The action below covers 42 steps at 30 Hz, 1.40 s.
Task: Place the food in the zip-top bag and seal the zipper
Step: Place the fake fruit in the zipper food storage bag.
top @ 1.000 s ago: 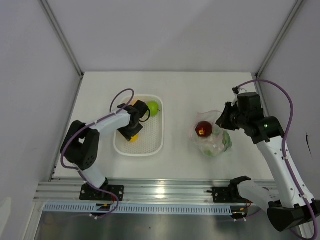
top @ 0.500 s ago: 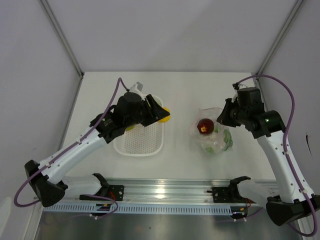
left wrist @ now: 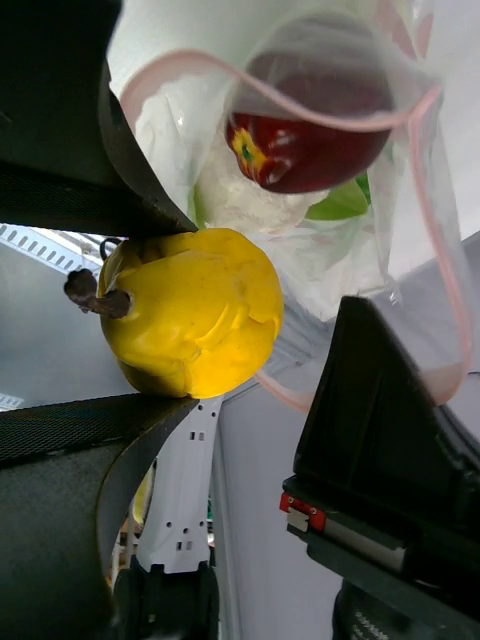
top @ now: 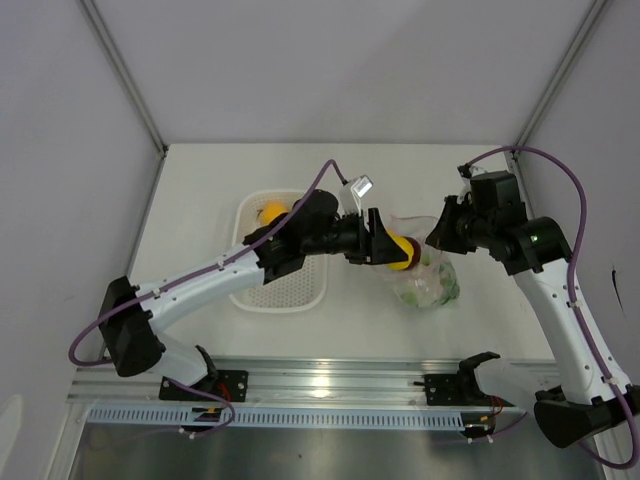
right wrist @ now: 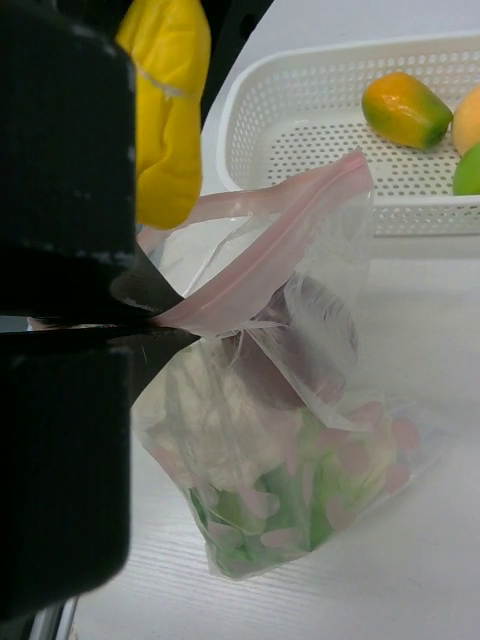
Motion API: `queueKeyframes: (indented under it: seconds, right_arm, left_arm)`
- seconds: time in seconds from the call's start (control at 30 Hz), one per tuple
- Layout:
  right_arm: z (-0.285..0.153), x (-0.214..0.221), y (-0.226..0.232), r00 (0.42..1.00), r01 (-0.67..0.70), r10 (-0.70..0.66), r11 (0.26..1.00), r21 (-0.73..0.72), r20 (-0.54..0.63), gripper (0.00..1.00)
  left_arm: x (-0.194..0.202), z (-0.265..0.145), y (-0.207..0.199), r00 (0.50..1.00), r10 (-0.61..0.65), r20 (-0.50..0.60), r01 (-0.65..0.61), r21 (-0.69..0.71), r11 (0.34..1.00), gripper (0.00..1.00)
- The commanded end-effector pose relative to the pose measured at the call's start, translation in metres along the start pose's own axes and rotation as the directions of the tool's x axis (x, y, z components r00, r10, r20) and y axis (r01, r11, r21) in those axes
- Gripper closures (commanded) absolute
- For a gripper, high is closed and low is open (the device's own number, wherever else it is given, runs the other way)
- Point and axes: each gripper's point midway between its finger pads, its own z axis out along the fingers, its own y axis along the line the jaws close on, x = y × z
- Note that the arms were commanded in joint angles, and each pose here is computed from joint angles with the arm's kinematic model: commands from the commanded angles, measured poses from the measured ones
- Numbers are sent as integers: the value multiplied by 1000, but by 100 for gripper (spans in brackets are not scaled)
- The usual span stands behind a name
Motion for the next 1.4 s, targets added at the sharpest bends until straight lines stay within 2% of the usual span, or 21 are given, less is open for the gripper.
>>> queueKeyframes:
  seconds: [0.0,0.23,0.33,0.37,0.43,0.6,0.7,0.8,0.83,0.93,1.0,1.07,1.27,1.37]
  right_arm:
    - [-15,-16,20,998,-6,10,997,-73,60,100]
    - [-20,-17,32,997,-29,39,991,-130,72,100]
    - [-22,-21,35,995,-43,55,989,-141,83,100]
    - [-23,-22,38,995,-44,56,987,-154,79,100]
    - [-29,-29,46,993,-50,67,983,-177,94,100]
    - [-35,-38,51,987,-64,91,979,-193,134,100]
    - [-33,-40,54,988,-64,90,978,-197,124,100]
    - [-34,-43,52,986,-67,94,980,-190,139,100]
    - [-33,-43,49,985,-68,94,982,-176,145,100]
    - [-29,-41,47,987,-65,89,984,-166,135,100]
    - [-28,-43,46,987,-58,80,986,-158,136,100]
    - [-28,-44,41,985,-60,81,989,-137,153,100]
    - [-24,-39,29,988,-46,59,995,-89,142,100]
    - [-23,-36,18,985,-55,64,997,-58,162,100]
  left_arm:
    - [-12,-1,-41,991,123,49,-128,118,985,99]
    - [-10,21,-15,974,218,66,-217,-31,976,99]
    - [-11,34,-6,977,207,44,-203,-73,976,96]
    - [1,43,15,983,183,-14,-184,-135,974,94]
    - [-4,48,16,985,175,-7,-174,-160,972,92]
    - [8,53,34,989,145,-42,-150,-204,967,88]
    - [12,55,25,985,163,-57,-170,-140,975,87]
    - [25,58,11,978,174,-115,-179,-33,983,75]
    - [30,58,8,975,185,-125,-187,-1,982,66]
    - [40,53,-2,964,210,-161,-201,68,977,48]
    - [42,50,1,957,238,-166,-229,68,971,42]
    - [43,42,8,953,253,-164,-252,29,967,31]
    - [22,9,13,932,353,-85,-360,-78,930,4]
    - [11,-7,5,921,388,-33,-389,-99,916,2]
